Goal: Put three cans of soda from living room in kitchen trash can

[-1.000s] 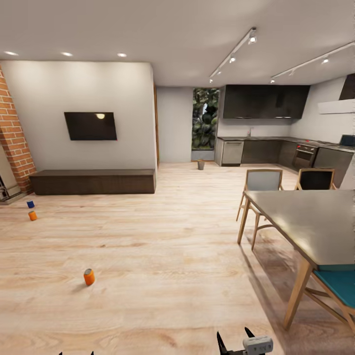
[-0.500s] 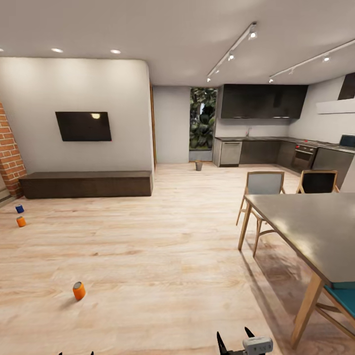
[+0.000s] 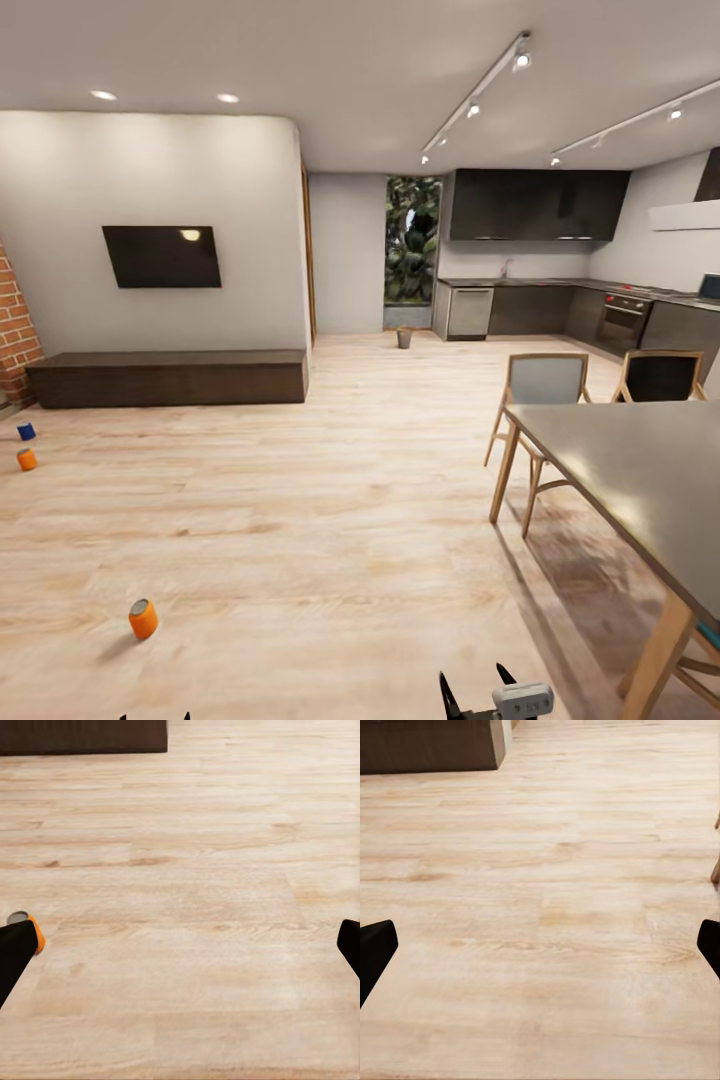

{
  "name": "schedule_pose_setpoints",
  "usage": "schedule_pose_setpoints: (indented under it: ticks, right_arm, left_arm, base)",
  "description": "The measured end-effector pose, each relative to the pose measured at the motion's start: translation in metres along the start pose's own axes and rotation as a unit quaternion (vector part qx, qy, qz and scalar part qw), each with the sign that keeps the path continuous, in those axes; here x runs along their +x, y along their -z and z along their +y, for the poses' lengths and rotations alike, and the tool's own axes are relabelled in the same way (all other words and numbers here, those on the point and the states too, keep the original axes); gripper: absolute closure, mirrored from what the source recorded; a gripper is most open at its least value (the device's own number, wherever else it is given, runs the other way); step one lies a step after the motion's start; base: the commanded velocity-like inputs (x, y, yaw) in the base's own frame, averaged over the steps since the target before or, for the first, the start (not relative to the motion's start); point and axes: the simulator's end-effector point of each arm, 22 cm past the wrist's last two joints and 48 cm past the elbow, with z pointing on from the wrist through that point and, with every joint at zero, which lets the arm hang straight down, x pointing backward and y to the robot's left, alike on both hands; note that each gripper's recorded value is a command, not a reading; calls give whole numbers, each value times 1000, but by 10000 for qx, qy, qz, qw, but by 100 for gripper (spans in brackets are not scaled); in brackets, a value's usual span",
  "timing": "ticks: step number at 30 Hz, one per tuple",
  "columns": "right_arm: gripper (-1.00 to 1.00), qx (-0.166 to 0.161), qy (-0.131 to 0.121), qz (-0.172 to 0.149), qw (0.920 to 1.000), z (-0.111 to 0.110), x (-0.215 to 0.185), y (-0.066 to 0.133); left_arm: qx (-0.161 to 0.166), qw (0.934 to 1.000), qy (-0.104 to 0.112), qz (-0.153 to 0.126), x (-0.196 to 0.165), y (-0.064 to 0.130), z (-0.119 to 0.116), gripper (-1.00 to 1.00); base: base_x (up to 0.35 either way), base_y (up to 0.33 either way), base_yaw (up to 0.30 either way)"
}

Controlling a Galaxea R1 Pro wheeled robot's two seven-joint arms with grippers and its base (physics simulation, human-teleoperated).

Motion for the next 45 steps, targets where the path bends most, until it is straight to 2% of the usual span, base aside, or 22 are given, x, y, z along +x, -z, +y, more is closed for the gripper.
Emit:
schedule_pose_setpoints:
  ticks: [15,45]
  right_arm:
    - [-100,2,-2,21,10000,0,2,0]
    - [-100,7,-27,195,9998,-1,15,0]
  left_arm:
    - [-2,10000,-1,4,0,0,0,-100]
    - [-1,9999,-7,163,12,1,0,-100]
  base:
    - [321,48,-180]
    - [322,131,-74]
